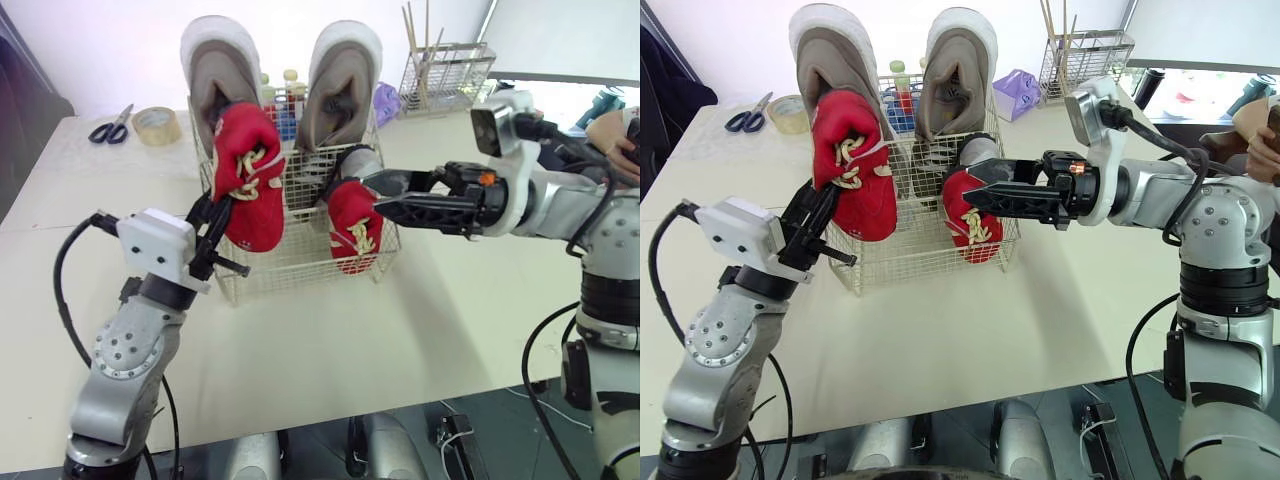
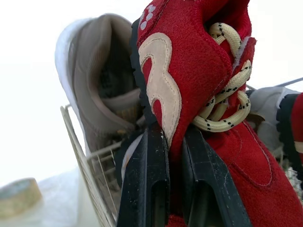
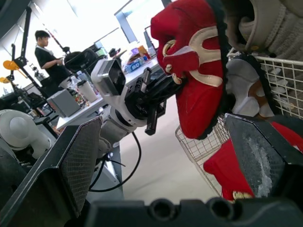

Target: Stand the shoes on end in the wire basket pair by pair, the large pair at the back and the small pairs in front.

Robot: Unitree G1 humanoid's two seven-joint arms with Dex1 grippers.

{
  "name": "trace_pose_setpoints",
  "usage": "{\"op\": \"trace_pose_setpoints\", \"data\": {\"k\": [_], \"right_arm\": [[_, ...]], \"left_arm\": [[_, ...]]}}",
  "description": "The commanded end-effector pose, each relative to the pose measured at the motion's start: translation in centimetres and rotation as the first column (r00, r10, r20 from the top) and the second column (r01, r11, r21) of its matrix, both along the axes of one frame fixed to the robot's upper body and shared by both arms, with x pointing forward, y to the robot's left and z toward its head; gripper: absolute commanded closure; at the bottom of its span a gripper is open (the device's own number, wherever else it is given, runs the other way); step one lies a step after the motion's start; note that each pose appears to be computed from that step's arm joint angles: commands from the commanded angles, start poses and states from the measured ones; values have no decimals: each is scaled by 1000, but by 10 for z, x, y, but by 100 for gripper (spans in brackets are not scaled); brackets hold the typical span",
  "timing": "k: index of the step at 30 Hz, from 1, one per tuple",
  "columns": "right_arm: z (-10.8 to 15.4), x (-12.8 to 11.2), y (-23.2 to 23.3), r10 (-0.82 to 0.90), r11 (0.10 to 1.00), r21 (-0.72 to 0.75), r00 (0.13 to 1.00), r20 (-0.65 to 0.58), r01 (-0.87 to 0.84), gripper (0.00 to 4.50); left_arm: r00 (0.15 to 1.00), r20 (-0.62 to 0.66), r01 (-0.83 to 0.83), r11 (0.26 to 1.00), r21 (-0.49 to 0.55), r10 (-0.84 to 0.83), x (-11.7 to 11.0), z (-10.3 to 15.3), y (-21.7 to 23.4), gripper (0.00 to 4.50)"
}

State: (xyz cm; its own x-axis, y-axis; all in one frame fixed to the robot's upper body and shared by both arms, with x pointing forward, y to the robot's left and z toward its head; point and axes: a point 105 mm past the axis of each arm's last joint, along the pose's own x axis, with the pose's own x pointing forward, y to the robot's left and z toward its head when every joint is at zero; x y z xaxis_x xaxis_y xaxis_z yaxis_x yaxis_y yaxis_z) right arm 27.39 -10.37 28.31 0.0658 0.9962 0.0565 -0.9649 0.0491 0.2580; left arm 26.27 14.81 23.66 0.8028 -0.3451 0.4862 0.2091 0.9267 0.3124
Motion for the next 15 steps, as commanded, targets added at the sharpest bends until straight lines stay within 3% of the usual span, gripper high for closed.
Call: {"op": "trace_pose_setpoints", "data": {"k": [1,7,15], "right_arm": [[7,-15,-5,26,1000,-6,999,33,-26,0],[-19,-38,-6,88,988,-125,996,-9,-89,0],[-28,-34,-9,50,992,-117,998,-28,-53,0]], "left_arm": [[999,45,2,1000,28,-4,-4,-5,-3,445],[995,92,23,997,76,-30,-4,-12,-12,445],[991,136,-1,989,146,-19,-2,-21,-16,445]]}}
